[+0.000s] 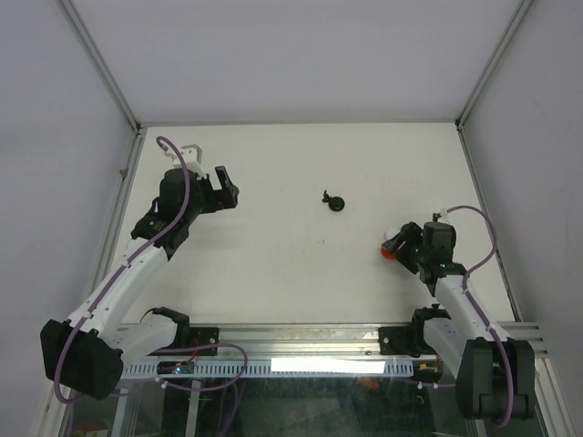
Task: Insert the wireless bluetooth earbuds into the charging case
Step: Place the charging case at the center of the board.
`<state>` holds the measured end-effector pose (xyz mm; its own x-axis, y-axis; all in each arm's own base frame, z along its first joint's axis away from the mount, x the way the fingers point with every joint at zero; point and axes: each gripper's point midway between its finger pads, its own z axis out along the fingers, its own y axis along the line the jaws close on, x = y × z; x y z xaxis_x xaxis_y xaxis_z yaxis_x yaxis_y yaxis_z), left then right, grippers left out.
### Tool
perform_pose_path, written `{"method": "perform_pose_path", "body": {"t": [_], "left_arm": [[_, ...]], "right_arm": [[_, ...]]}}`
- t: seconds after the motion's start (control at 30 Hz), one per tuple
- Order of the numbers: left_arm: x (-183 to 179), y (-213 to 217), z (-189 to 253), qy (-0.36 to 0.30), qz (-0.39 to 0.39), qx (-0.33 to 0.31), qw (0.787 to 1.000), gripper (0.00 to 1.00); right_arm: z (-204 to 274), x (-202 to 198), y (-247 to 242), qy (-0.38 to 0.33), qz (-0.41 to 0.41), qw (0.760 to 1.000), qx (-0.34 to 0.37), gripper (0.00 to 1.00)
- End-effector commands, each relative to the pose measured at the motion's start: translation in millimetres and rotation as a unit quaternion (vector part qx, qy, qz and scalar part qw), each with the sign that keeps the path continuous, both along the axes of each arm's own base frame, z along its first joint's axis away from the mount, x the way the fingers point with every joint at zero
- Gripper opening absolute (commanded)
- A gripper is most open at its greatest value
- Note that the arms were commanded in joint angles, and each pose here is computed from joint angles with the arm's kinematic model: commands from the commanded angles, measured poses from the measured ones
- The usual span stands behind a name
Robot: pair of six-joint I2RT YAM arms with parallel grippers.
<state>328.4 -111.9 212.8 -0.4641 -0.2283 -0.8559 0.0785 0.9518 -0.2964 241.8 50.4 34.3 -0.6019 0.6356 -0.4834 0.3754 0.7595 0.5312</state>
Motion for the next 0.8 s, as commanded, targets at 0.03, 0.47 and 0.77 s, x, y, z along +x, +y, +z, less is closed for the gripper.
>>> {"method": "perform_pose_path", "body": {"t": [0.03, 0.47, 0.77], "left_arm": [[3, 4, 9, -0.017, 0.008, -0.012, 1.0, 0.99], [2, 11, 5, -0.007, 0.017, -0.007, 1.0, 0.99], [2, 7, 0, 0.003, 0.007, -0.017, 1.0, 0.99]], "right_arm": [[25, 3, -12, -0.016, 0.007, 0.999, -0.047, 0.64], [94, 48, 42, -0.133, 0.148, 0.967, -0.16, 0.68], [107, 92, 105, -0.207, 0.266, 0.923, -0.185, 0.68]]}}
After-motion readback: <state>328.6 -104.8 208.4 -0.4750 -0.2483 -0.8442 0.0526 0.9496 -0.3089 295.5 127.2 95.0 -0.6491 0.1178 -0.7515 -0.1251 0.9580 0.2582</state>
